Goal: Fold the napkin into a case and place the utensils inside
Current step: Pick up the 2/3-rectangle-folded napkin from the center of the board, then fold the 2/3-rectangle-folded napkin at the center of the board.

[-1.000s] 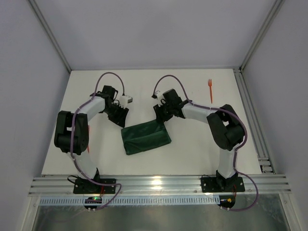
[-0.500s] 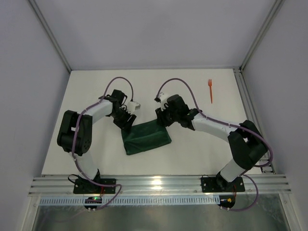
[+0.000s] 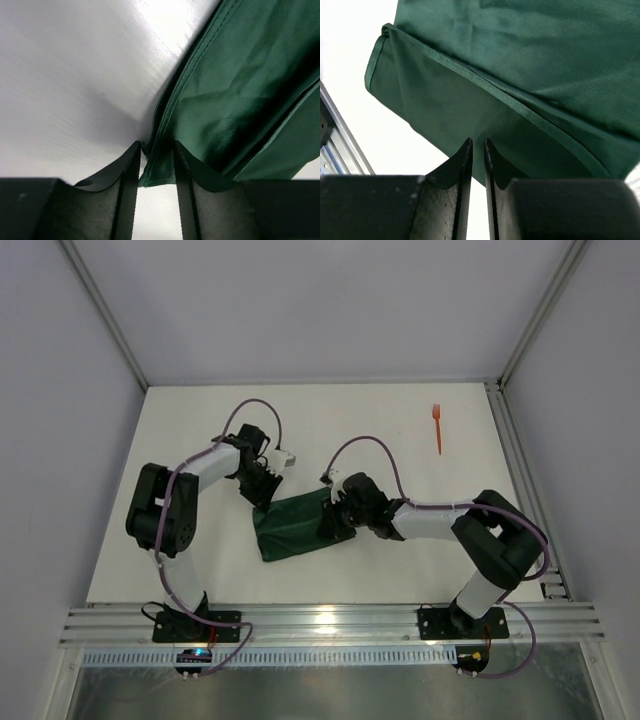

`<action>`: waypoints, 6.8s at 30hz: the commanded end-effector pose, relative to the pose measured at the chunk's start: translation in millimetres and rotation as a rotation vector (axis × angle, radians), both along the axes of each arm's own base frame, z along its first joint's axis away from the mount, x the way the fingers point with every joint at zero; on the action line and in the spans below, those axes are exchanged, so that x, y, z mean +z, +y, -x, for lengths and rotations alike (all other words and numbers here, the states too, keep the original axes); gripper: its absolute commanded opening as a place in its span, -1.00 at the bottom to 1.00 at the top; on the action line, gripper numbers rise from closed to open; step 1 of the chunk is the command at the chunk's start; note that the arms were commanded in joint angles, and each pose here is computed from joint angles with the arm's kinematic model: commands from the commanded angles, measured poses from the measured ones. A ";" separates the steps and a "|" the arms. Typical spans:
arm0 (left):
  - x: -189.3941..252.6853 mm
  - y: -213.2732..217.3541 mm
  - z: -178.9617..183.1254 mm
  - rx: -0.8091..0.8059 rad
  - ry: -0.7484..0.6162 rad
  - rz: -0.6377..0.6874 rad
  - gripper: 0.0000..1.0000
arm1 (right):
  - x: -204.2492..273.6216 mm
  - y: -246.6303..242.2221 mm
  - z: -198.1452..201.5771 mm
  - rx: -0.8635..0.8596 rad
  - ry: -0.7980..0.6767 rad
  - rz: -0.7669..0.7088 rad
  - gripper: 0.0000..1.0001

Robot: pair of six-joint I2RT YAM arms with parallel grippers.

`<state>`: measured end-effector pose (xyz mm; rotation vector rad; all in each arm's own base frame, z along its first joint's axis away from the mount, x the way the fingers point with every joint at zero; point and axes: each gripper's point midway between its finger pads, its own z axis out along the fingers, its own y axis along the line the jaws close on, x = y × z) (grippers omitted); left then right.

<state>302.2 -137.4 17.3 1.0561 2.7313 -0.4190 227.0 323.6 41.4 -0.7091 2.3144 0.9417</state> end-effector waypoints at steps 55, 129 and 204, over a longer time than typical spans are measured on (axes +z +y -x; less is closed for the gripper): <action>25.4 -62.3 122.2 -0.669 -0.206 -0.010 -1.00 | -43.6 2.3 6.5 -0.293 0.276 -0.143 -0.89; -4.5 -17.7 94.1 -0.547 -0.219 -0.046 -1.00 | -20.6 45.6 -39.4 -0.444 0.227 -0.282 -0.90; -16.3 -17.9 88.8 -0.446 -0.122 0.027 -1.00 | -8.7 -56.2 -72.5 -0.197 -0.081 0.053 -0.51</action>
